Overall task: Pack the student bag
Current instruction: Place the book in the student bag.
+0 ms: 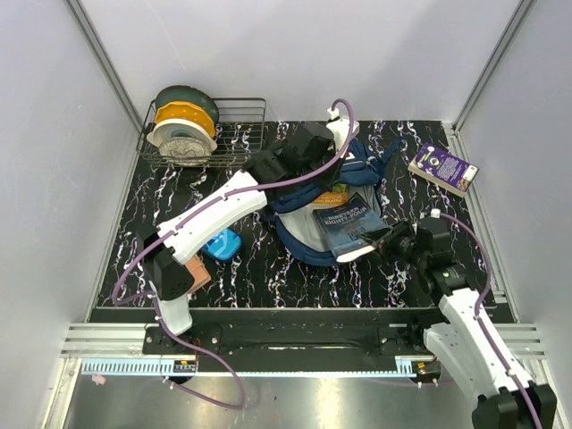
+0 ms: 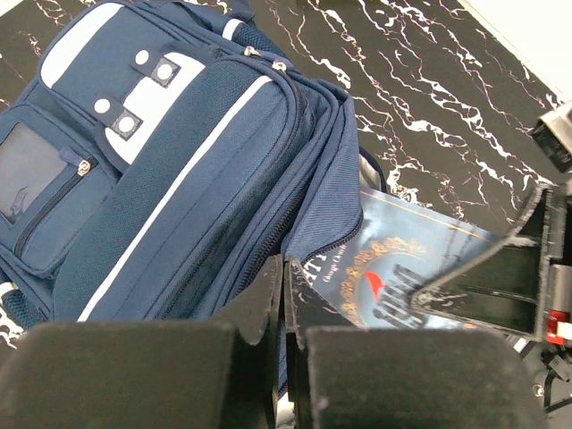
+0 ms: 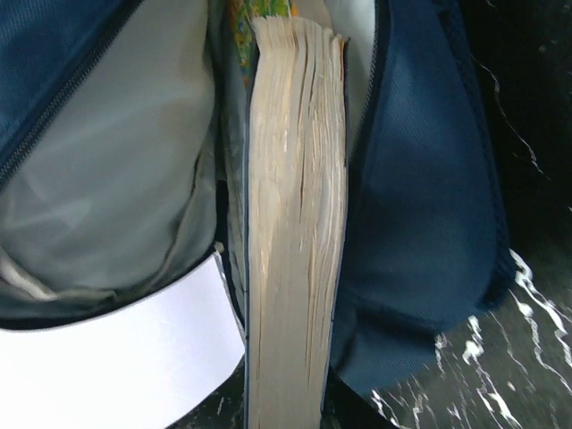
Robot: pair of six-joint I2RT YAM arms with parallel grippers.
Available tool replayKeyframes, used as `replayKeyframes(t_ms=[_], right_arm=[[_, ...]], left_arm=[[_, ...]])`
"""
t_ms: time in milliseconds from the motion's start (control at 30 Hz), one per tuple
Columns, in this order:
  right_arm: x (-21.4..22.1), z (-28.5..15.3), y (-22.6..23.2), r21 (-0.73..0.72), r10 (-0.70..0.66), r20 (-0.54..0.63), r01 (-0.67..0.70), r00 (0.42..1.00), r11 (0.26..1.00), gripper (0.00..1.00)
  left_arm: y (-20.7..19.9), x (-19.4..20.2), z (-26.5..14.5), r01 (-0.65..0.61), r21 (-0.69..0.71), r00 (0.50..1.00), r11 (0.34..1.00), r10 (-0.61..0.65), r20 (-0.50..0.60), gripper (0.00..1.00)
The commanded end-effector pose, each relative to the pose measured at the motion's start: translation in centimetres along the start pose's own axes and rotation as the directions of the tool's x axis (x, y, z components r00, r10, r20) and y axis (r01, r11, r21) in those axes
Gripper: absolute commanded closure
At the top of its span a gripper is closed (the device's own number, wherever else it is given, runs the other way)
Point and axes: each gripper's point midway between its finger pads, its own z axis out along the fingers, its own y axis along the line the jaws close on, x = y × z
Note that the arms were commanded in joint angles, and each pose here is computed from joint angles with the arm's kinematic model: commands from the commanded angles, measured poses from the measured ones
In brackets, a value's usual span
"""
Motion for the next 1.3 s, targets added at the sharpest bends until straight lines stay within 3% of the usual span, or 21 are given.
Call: replayKeyframes(t_ms=[0,200,400,600,800,1000,1100,1267], right_arm=[[-1.6,-0.2,9.0,-0.360,-0.038,0.036,0.048,0.999,0.932,1.00],[-3.9,3.0,9.6,-0.397,-0.036,0.106,0.075,0.994,0.915,1.00],[-5.3,6.9,9.9,-0.405,0.001,0.098,0.039,0.995,0.914,1.00],[-5.2,5.3,10.2,-0.410,0.026,0.123,0.027,0.992,0.911,1.00],[-3.5,-0.4,10.7,-0.406,-0.017,0.172,0.086,0.985,0.910,1.00],[-3.7,2.1,9.4,-0.386,0.037,0.126,0.014,0.991,0.922,1.00],[-3.3,2.2,11.4,-0.448,0.027,0.081,0.012,0.996,0.894,1.00],[-5.6,2.8,11.8,-0.418,0.035,0.210,0.057,0.977,0.907,1.00]], left_arm=[[-1.6,-7.7,-4.0,0.039,0.062,0.965,0.997,-0.054,0.258,1.00],[-3.6,-8.1,-4.6,0.027,0.114,0.959,0.993,-0.058,0.277,1.00],[-5.0,-8.6,-5.1,0.022,0.154,0.953,0.988,-0.067,0.295,1.00],[-4.2,-8.5,-5.3,0.023,0.110,0.953,0.994,-0.055,0.299,1.00],[-3.5,-8.4,-5.5,0.024,0.078,0.953,0.997,-0.046,0.301,1.00],[-4.8,-9.5,-6.5,0.012,0.150,0.935,0.989,-0.064,0.350,1.00],[-4.8,-9.9,-7.2,0.004,0.144,0.930,0.990,-0.057,0.363,1.00],[-5.3,-10.1,-7.9,-0.004,0.174,0.927,0.985,-0.061,0.369,1.00]])
